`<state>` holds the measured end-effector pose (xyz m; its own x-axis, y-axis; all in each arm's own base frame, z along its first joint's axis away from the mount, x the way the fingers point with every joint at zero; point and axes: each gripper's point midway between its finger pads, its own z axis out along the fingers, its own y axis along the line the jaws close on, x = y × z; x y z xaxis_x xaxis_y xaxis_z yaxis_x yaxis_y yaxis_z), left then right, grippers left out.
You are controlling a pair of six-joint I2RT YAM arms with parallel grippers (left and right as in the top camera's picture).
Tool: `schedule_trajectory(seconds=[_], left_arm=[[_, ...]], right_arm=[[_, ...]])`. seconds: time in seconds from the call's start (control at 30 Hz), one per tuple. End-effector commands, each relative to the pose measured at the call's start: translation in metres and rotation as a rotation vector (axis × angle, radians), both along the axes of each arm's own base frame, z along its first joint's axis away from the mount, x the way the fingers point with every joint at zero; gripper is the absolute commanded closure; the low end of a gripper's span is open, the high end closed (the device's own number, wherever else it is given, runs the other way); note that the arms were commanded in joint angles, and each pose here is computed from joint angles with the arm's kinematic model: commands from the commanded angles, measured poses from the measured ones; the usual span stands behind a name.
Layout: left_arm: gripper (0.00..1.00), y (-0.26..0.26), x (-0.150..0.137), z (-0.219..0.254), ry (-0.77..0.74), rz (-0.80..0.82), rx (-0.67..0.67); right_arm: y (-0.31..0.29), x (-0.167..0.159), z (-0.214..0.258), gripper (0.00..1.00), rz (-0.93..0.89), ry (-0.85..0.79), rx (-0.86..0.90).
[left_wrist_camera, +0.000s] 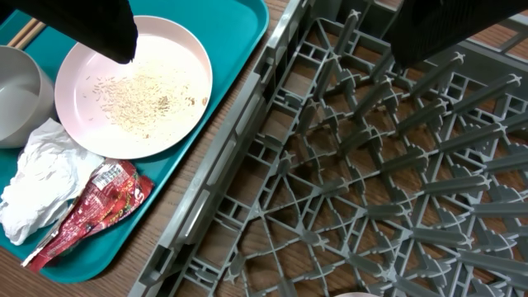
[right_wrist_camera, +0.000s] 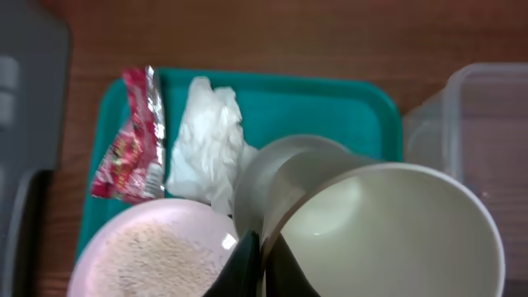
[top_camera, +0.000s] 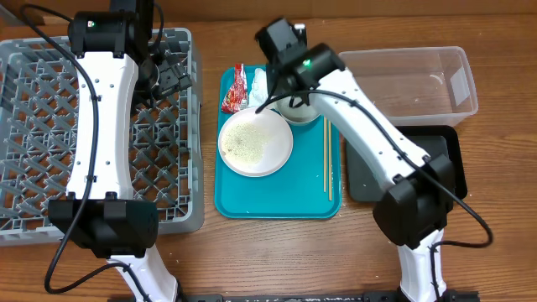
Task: Sort waste into correct bins and load items into the dishwasher
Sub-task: 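Lift the paper cup with the right gripper toward the clear bin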
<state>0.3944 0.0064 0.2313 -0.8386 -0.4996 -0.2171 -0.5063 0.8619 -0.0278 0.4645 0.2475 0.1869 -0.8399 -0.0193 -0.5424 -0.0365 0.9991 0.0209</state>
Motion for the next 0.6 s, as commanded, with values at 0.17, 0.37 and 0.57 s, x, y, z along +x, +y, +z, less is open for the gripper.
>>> schedule_trajectory(seconds=[0.17,0.37,0.57], left_arm=[[0.0,0.008,0.001,-0.001,0.001,0.028,0.013],[0.0,0.007,0.001,-0.001,0.001,0.028,0.013],[0.0,0.007,0.001,-0.001,0.001,0.027,0.013]], right_arm=[[-0.058,-0.01,0.14,0.96,-0.079,-0.138,0.311],[-0.104,-0.027,0.17,0.96,-0.078,-0.075,0.515],[-0.14,-0.045,0.166,0.96,-0.113,0.072,0.688]])
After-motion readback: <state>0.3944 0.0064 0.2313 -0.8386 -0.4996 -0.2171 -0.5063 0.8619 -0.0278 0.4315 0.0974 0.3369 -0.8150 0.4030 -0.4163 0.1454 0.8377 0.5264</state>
